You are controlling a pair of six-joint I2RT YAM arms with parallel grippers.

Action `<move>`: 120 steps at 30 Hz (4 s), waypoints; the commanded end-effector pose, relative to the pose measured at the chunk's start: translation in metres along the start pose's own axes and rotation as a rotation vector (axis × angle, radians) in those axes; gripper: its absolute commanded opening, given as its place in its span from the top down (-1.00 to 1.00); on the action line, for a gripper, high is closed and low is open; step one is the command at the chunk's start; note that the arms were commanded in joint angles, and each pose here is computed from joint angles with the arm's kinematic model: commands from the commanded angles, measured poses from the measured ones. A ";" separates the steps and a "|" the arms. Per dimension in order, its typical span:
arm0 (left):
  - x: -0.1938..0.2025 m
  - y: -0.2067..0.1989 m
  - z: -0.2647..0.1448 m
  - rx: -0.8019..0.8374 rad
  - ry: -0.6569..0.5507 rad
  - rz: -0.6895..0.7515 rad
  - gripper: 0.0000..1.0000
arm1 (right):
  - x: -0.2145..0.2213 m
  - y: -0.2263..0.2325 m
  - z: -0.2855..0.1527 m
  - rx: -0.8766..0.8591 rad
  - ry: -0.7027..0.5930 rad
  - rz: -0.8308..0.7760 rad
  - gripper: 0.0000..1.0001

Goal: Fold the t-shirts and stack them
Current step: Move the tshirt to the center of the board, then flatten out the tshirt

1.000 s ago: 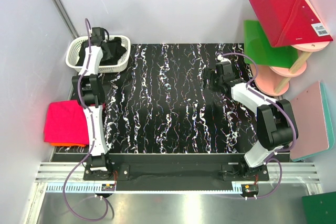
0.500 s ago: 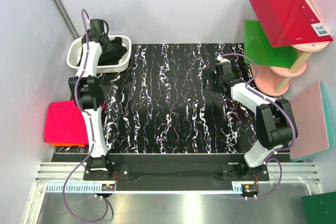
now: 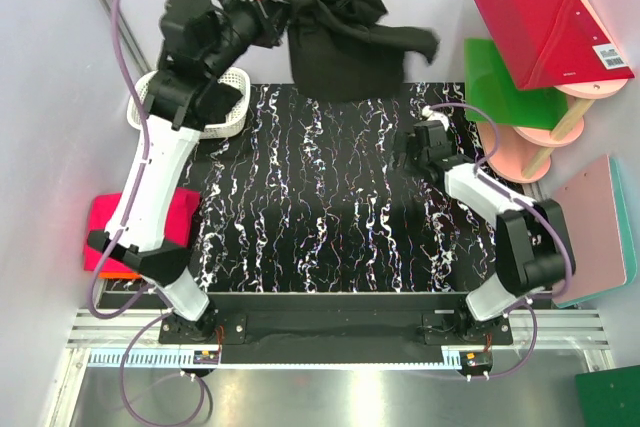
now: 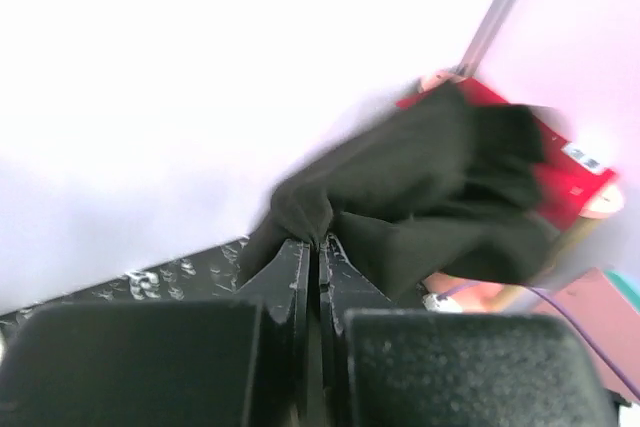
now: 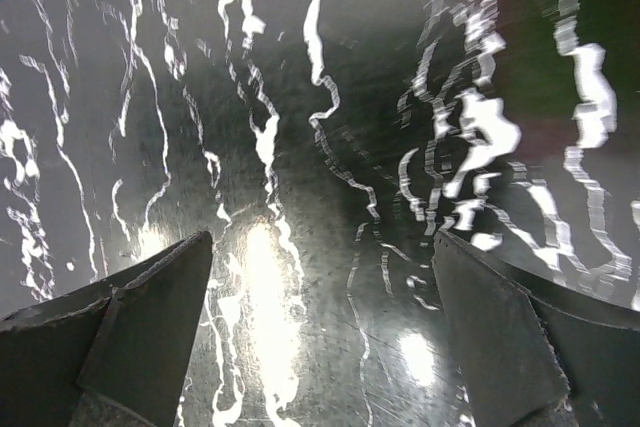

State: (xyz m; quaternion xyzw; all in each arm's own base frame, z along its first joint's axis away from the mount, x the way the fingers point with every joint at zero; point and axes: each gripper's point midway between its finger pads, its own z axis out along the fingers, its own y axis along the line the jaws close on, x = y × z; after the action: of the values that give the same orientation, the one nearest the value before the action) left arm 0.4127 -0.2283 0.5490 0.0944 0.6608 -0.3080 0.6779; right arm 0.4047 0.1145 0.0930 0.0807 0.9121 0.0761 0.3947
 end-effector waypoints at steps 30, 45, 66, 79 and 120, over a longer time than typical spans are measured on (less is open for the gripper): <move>0.435 0.118 -0.076 -0.457 0.968 -0.239 -0.98 | -0.015 0.056 -0.024 -0.311 -0.054 -0.004 -0.97; 0.408 0.132 -0.094 -0.521 0.917 -0.161 -0.98 | 0.020 0.162 -0.003 -0.565 0.071 -0.149 -0.78; 0.440 0.090 -0.107 -0.307 0.953 -0.254 -0.89 | -0.074 0.166 -0.045 -0.402 -0.271 -0.123 1.00; 0.522 0.002 -0.089 -0.015 1.150 -0.350 0.39 | -0.113 0.151 -0.061 -0.297 -0.400 -0.112 1.00; 0.365 0.223 0.006 -0.732 0.789 0.061 1.00 | -0.086 0.012 -0.019 0.457 -0.437 -0.107 0.89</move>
State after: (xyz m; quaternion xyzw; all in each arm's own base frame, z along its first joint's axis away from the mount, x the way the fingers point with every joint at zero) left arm 0.4713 -0.1727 0.0867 0.0055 0.9568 0.0135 0.2903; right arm 0.4301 0.1169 0.1369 0.0753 0.8432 -0.1426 0.5129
